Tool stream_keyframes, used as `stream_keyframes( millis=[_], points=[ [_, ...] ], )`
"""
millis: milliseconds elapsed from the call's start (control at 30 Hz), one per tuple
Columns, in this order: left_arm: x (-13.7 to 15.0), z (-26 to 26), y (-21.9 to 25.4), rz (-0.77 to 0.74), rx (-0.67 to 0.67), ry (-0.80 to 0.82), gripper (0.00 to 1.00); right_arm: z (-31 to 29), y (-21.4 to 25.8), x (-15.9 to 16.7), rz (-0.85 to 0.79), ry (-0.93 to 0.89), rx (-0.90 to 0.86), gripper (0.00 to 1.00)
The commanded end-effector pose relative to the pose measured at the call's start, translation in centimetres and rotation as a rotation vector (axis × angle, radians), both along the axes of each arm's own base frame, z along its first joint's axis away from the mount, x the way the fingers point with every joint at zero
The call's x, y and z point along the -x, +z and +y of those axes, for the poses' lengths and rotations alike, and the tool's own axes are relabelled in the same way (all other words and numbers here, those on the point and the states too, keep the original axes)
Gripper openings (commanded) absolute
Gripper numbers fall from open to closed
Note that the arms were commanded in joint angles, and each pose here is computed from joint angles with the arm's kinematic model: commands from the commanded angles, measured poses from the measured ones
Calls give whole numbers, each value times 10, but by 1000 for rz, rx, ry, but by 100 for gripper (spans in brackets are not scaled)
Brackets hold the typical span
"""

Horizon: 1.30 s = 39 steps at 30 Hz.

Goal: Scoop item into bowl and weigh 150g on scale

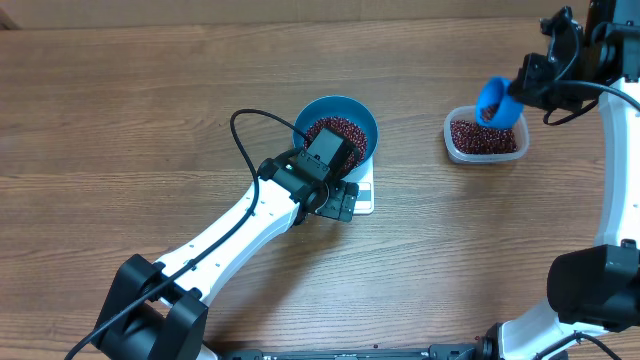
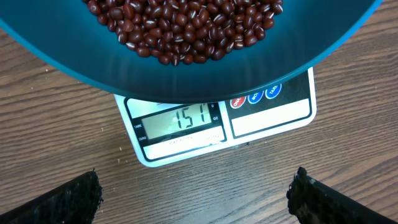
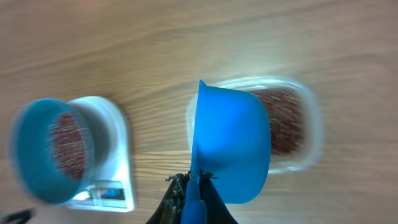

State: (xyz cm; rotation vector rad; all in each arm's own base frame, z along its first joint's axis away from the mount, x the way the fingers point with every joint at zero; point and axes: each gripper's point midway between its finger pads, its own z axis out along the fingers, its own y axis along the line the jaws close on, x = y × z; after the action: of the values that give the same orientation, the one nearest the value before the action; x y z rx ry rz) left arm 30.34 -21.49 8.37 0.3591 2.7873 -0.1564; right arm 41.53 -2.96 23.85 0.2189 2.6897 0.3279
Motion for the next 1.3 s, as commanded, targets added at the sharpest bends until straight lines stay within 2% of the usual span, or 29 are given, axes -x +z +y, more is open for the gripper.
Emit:
stream_keyframes(
  millis=[0, 167, 333, 633, 1267],
  points=[
    [-1, 5, -3, -2, -17, 12, 99, -24, -18, 5, 65, -114, 149, 4],
    [-1, 5, -3, -2, -17, 13, 100, -33, -36, 4, 89, -130, 318, 4],
    [-1, 5, -3, -2, -16, 13, 100, -30, -46, -4, 73, -121, 410, 4],
    [-1, 5, -3, -2, -17, 13, 100, -20, -43, -9, 47, -108, 619, 4],
    [-1, 5, -3, -2, -17, 13, 99, -15, -37, -16, 7, -111, 651, 4]
  ],
)
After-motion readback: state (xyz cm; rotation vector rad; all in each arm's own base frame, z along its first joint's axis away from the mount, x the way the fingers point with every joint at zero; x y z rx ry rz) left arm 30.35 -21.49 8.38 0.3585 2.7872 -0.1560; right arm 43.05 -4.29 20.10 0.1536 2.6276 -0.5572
